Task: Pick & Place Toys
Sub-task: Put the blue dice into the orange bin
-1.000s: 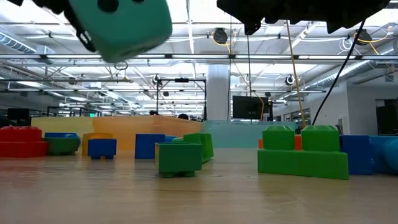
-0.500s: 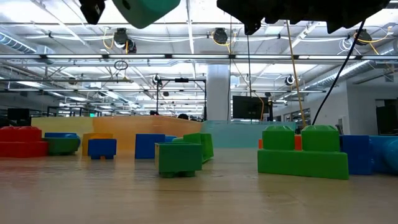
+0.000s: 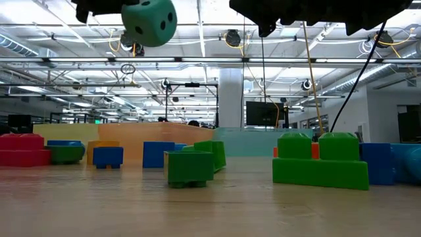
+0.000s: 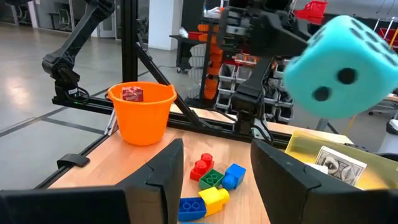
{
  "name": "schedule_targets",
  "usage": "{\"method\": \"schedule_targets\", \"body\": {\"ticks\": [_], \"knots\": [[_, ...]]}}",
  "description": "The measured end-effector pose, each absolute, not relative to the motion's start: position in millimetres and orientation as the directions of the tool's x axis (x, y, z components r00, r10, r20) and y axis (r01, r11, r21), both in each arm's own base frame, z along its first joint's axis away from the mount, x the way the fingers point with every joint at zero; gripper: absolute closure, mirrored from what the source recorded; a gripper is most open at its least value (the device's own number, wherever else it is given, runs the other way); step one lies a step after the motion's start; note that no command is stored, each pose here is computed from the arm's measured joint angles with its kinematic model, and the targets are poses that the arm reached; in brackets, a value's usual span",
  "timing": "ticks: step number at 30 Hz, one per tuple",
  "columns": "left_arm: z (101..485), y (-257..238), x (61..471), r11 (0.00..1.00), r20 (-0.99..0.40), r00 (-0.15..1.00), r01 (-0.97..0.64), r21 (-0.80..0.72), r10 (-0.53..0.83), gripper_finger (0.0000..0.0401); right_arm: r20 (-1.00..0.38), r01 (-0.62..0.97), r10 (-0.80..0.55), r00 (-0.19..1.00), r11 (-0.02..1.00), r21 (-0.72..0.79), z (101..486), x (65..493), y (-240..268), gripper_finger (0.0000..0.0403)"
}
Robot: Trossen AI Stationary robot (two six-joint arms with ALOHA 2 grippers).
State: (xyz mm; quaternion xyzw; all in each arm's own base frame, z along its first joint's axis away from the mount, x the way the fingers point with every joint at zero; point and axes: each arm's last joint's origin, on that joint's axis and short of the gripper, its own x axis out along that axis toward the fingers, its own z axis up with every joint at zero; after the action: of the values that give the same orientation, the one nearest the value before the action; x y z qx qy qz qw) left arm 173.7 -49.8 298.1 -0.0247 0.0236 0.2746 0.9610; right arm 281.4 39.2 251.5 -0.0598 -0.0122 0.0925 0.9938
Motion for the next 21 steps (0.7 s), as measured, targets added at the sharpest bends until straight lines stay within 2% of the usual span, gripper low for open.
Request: {"method": "schedule_targets", "body": {"ticks": [11,21], "knots": [[300,-46,171,0.756,-0.036,0.756,-0.652,0.057,0.654,0.0287,0.010,-0.183,0.185,0.983,0.976,-0.121,251,281,39,0.0248],[332,-31,173,0.702,-0.083,0.698,-0.699,0.136,0.712,0.0287,0.010,-0.182,0.184,0.983,0.976,-0.121,251,281,39,0.0248]]}}
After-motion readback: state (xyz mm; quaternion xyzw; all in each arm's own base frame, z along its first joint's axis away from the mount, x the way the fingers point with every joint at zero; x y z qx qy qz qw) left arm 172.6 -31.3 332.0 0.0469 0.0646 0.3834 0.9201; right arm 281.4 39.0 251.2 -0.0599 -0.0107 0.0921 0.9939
